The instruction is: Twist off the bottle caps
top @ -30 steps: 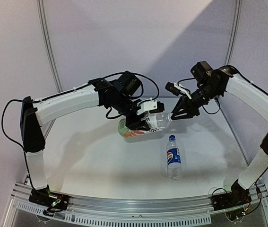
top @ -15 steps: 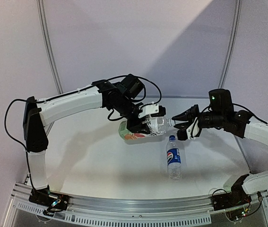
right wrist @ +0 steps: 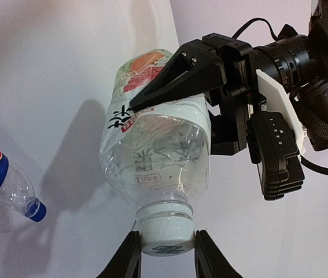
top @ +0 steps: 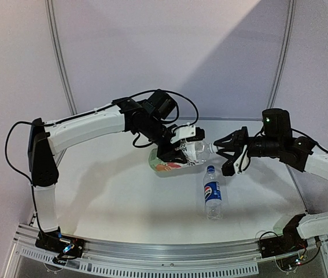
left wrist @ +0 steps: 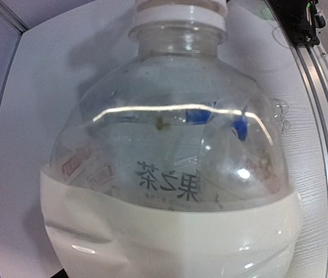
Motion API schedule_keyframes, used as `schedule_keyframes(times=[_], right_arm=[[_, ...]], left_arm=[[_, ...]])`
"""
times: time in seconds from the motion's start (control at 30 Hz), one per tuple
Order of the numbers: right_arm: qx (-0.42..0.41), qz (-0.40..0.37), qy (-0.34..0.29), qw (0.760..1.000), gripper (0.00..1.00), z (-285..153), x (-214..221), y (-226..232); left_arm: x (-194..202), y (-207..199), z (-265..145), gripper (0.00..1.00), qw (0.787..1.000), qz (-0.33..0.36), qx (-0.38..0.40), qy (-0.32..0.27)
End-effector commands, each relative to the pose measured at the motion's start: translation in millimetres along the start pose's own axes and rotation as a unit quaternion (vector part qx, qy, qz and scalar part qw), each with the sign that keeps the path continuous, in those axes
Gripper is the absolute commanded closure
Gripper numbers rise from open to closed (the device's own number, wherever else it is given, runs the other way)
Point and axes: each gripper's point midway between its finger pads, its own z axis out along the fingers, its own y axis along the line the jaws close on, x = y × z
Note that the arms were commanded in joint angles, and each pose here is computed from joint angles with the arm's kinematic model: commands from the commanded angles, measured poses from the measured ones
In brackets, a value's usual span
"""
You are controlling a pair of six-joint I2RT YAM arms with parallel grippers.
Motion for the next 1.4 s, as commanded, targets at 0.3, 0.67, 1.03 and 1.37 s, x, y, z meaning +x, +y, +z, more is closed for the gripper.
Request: schedule_keyframes(times=[0.3, 0.67, 1.03, 1.37], right_arm=[[0.026, 0.069, -0.020, 0.997, 0.14, -39, -23, -31], [-0.028, 0.778, 0.070, 0.624, 0.24, -35, 82, -105], [-0.252, 0.952, 0.000, 0.172, 0.25, 10, 44, -5], [-0.259, 0.954, 0.002, 0.152, 0.35, 28, 54, 3]], left_arm=[[12, 1, -5, 1.00, 0.999, -0.031, -0.002, 0.016], [12, 4, -9, 1.00, 0.999, -0.023, -0.019, 0.022], [17, 21, -9, 1.00, 0.997, -0.009, -0.068, 0.035], [14, 21, -5, 1.00, 0.997, -0.004, -0.069, 0.036]])
